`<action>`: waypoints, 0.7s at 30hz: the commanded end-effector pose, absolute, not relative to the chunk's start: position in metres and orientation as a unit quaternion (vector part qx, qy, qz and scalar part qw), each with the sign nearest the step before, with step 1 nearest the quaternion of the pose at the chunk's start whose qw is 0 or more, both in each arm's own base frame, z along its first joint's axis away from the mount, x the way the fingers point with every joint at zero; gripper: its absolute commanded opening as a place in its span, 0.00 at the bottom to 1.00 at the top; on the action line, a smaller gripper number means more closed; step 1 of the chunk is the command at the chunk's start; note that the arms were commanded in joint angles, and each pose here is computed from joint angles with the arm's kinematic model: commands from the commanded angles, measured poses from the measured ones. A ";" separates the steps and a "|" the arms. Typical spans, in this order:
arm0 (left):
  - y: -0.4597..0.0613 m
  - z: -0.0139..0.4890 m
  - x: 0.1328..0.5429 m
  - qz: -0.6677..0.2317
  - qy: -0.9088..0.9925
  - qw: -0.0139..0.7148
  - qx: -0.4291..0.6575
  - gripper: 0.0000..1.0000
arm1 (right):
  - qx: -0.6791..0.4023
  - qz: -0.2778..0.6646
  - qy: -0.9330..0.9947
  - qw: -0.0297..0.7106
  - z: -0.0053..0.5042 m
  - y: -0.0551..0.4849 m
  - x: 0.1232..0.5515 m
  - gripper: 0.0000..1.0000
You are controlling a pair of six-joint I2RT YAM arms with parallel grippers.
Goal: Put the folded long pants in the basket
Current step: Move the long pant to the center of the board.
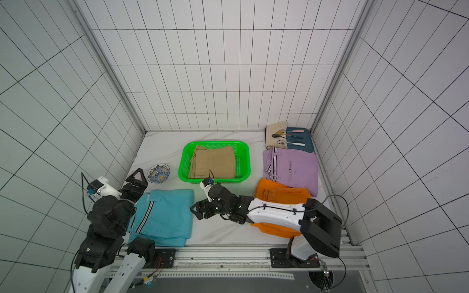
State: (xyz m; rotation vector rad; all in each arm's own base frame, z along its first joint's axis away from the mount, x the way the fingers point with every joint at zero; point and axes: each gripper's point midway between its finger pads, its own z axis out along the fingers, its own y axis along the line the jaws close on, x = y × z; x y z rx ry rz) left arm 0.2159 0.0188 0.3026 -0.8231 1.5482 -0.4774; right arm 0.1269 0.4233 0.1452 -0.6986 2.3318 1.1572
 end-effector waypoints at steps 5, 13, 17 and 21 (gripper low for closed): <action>0.028 0.312 0.211 -0.177 0.670 0.625 -0.359 0.98 | -0.208 0.423 0.875 0.107 0.028 0.487 0.106 0.77; 0.027 0.315 0.209 -0.180 0.669 0.627 -0.357 0.98 | -0.204 0.413 0.884 0.077 -0.014 0.518 0.110 0.70; 0.028 0.314 0.210 -0.176 0.670 0.625 -0.359 0.98 | -0.202 0.392 0.893 0.089 -0.019 0.512 0.116 0.15; 0.025 0.313 0.212 -0.181 0.675 0.621 -0.354 0.98 | -0.210 0.355 0.902 0.130 -0.005 0.485 0.125 0.00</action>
